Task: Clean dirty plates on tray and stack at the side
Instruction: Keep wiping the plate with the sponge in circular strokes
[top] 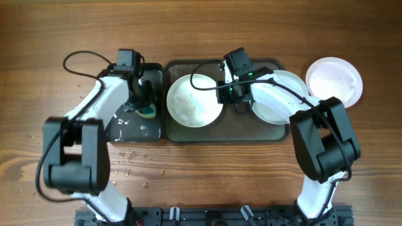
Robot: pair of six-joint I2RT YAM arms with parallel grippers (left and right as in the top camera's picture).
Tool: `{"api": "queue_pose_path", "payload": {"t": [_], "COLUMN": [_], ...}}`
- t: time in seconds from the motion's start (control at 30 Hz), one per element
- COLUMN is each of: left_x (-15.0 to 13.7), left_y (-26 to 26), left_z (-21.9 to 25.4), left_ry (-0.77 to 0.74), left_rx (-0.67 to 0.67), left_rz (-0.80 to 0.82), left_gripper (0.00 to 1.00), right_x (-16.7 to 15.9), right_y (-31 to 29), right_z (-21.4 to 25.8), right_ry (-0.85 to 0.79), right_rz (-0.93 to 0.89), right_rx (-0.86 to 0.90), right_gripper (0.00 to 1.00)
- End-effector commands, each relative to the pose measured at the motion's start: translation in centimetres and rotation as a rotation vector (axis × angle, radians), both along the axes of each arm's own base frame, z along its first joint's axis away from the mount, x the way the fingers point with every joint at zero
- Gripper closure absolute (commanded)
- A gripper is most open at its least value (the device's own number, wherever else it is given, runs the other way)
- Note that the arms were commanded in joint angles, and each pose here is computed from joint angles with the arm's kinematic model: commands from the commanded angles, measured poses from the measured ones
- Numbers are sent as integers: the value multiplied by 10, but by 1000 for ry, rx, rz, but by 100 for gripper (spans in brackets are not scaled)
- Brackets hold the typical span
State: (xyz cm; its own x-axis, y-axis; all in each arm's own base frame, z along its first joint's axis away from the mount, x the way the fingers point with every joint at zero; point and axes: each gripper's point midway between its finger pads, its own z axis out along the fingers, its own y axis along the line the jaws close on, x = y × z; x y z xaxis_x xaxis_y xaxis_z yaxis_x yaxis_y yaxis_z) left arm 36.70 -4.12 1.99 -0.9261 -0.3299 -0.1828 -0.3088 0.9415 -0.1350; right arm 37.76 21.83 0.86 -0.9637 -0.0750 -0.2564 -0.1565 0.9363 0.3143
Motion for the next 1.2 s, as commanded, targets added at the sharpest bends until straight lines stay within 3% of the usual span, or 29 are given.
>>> {"api": "queue_pose_path", "payload": {"t": [0.0,0.2,0.63,1.17], "left_x": [26,26,7,17], "left_y": [4,-8,-108,-130], "left_z": [69,98,97,15], "left_ry": [-207,-281,-275,-160], "left_rx": [2,-33,-131,-88], "left_rz": [7,-13,-188,-190], "left_gripper": [96,96,96,96], "right_x": [-7,-7,-6,-6], "right_y": [4,4,4,4], "right_z": [-8,-8,-8,-8], "right_ry": [20,20,21,21], "right_rz": [25,24,18,18], "right_rx": [2,3,5,5], "right_gripper": [92,92,93,93]}}
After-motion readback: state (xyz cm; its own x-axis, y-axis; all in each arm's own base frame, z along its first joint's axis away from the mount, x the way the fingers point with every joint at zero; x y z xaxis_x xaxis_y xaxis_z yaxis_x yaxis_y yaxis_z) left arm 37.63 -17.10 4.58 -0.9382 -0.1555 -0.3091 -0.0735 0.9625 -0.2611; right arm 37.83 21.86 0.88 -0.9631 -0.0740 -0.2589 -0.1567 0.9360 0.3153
